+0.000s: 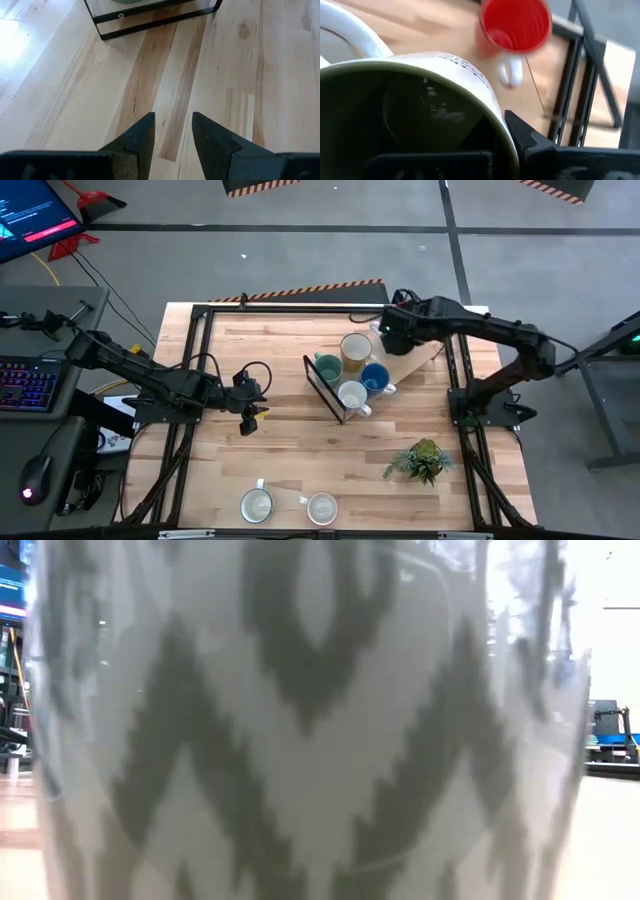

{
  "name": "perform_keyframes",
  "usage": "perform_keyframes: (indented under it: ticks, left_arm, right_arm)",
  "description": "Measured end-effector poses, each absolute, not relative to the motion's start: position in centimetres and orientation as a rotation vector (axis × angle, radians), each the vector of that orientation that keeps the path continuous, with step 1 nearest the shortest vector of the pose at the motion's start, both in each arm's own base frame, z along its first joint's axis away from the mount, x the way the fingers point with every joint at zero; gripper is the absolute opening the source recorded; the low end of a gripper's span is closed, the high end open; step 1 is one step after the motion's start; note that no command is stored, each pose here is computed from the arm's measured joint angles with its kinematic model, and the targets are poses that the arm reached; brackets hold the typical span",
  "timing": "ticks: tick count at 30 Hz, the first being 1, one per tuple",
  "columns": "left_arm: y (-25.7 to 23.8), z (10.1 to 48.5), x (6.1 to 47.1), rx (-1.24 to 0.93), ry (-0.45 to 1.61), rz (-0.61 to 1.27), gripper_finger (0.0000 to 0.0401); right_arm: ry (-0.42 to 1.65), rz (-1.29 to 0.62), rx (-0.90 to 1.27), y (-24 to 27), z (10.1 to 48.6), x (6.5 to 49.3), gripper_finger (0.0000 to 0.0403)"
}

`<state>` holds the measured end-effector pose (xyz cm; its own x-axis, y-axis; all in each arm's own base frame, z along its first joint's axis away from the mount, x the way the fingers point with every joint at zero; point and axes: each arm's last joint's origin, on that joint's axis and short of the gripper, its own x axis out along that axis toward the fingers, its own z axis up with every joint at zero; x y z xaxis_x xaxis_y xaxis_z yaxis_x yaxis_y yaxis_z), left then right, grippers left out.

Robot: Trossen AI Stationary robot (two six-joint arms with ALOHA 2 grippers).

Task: Place coffee mugs
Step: Put the white mug on the shelf

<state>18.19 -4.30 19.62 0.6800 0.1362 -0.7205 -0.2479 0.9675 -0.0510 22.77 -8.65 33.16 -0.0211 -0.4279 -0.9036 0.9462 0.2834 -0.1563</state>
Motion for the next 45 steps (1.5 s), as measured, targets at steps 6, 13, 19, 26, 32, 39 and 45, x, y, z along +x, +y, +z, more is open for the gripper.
perform_keyframes:
  ticks: [6, 13, 19, 26, 32, 39, 45]
  left_arm:
    - [-4.3, 19.6, 18.2, -0.149, 0.795, 0.216, 0.0122]
    - [-4.3, 19.6, 18.2, -0.144, 0.796, 0.214, 0.0122]
    - [-4.4, 19.6, 18.2, -0.15, 0.803, 0.195, 0.0122]
    - [-4.5, 19.6, 18.2, -0.166, 0.815, 0.162, 0.0122]
    - [-4.5, 19.6, 18.2, -0.168, 0.817, 0.158, 0.0122]
    - [-4.6, 19.6, 18.2, -0.198, 0.825, 0.14, 0.0122]
    - [-4.6, 19.6, 18.2, -0.207, 0.826, 0.139, 0.0122]
  right_arm:
    - [1.099, -1.283, 0.728, -8.1, 30.4, 21.8, 0.0]
    - [1.098, -1.299, 0.807, -8.0, 27.0, 22.0, 0.0]
    - [1.074, -1.373, 0.807, -8.0, 24.7, 21.5, 0.0]
    - [1.071, -1.412, 0.81, -7.9, 22.9, 21.1, 0.0]
    - [1.034, -1.435, 0.836, -8.2, 22.1, 20.9, 0.0]
    - [1.004, -1.473, 0.807, -8.7, 22.1, 20.8, 0.0002]
    - [0.992, -1.441, 0.797, -8.8, 22.0, 21.1, 0.0022]
